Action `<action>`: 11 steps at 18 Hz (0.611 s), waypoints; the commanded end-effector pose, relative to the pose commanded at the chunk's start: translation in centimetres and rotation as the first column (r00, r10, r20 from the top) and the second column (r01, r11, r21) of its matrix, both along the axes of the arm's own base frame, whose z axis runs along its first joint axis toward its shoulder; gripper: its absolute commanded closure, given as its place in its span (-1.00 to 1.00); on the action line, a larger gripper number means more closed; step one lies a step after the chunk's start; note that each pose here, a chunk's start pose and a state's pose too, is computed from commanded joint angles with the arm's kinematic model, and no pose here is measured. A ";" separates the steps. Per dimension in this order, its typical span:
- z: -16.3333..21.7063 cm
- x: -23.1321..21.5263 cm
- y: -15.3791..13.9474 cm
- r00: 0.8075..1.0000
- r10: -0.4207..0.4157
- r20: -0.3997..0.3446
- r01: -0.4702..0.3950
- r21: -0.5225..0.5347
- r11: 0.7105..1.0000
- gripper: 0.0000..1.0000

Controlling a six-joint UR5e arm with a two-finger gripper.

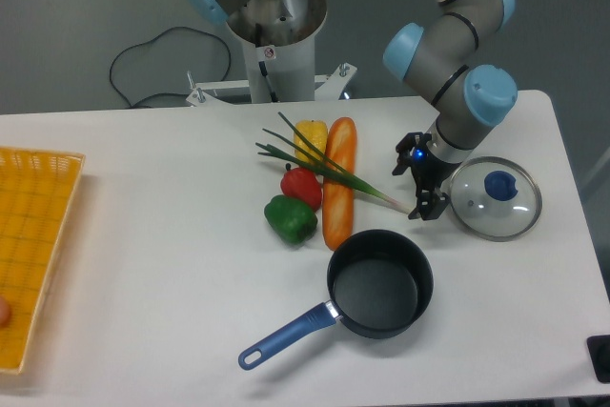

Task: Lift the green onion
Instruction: 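Lower the gripper onto the green onion root end and close it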

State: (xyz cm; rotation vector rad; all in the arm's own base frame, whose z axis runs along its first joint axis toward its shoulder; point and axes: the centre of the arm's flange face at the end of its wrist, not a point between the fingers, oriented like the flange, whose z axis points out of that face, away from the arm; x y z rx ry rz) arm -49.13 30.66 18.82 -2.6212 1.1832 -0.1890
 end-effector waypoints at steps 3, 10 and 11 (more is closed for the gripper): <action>-0.3 0.0 0.0 1.000 -0.001 0.006 0.001 0.002 1.000 -0.90; -0.7 0.1 0.2 1.000 0.009 0.018 -0.009 0.002 1.000 -0.63; -0.9 0.2 0.2 1.000 0.010 0.023 -0.011 0.002 1.000 -0.63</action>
